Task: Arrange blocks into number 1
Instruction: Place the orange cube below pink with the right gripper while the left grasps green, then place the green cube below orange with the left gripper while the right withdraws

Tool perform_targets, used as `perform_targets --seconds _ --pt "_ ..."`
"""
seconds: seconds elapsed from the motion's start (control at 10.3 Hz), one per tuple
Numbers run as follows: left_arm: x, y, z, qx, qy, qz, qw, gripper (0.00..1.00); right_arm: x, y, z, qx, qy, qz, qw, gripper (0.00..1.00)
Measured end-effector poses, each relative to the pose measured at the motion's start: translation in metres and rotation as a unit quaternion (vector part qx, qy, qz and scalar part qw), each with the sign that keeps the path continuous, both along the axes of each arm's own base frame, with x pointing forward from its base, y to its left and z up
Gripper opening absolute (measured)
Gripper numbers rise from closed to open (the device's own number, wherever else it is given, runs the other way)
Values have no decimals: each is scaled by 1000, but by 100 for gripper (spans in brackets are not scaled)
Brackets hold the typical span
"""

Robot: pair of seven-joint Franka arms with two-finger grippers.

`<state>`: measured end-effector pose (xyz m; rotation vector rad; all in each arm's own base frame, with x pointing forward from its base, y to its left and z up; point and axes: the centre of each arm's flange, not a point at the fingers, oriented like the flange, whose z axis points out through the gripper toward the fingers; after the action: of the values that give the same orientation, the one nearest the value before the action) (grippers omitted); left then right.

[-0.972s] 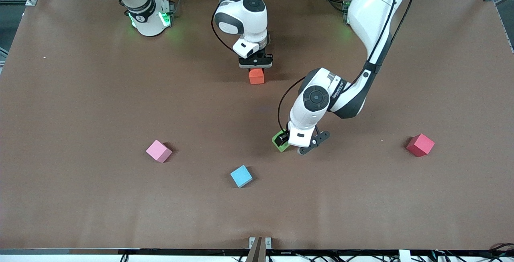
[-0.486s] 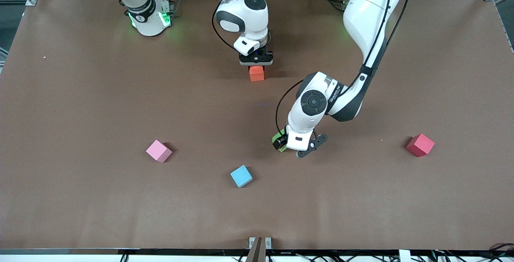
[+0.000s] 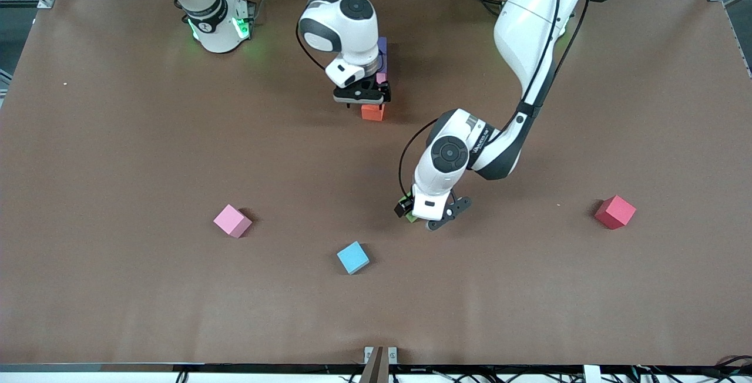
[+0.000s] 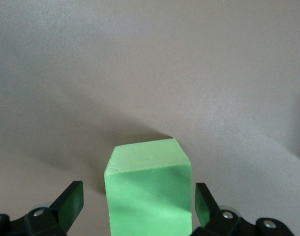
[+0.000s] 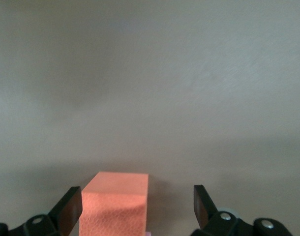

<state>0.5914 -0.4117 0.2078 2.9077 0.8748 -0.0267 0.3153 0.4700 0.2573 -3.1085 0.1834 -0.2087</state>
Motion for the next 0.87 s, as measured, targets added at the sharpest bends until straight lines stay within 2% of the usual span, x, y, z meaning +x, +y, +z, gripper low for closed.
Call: perform_targets --seconds 0.1,0.19,0.29,0.58,0.68,0.87 --pt "-2 -2 -4 2 0 -23 1000 87 10 -19 12 1 -3 -1 1000 100" --pt "-3 -2 -6 3 0 -41 999 70 21 -43 21 -1 -6 -7 1000 100" --pt "-3 -4 -5 3 -2 -49 999 60 32 -68 27 -2 -7 -23 1000 100" --pt "-24 -25 -5 10 18 -71 997 60 84 -150 31 -7 -3 -106 994 100" --pt "-43 -45 -4 8 33 -90 995 60 105 -178 32 -6 -5 -125 992 100" --pt "-91 -91 -5 -2 63 -123 990 60 145 -237 38 -13 -13 -106 994 100"
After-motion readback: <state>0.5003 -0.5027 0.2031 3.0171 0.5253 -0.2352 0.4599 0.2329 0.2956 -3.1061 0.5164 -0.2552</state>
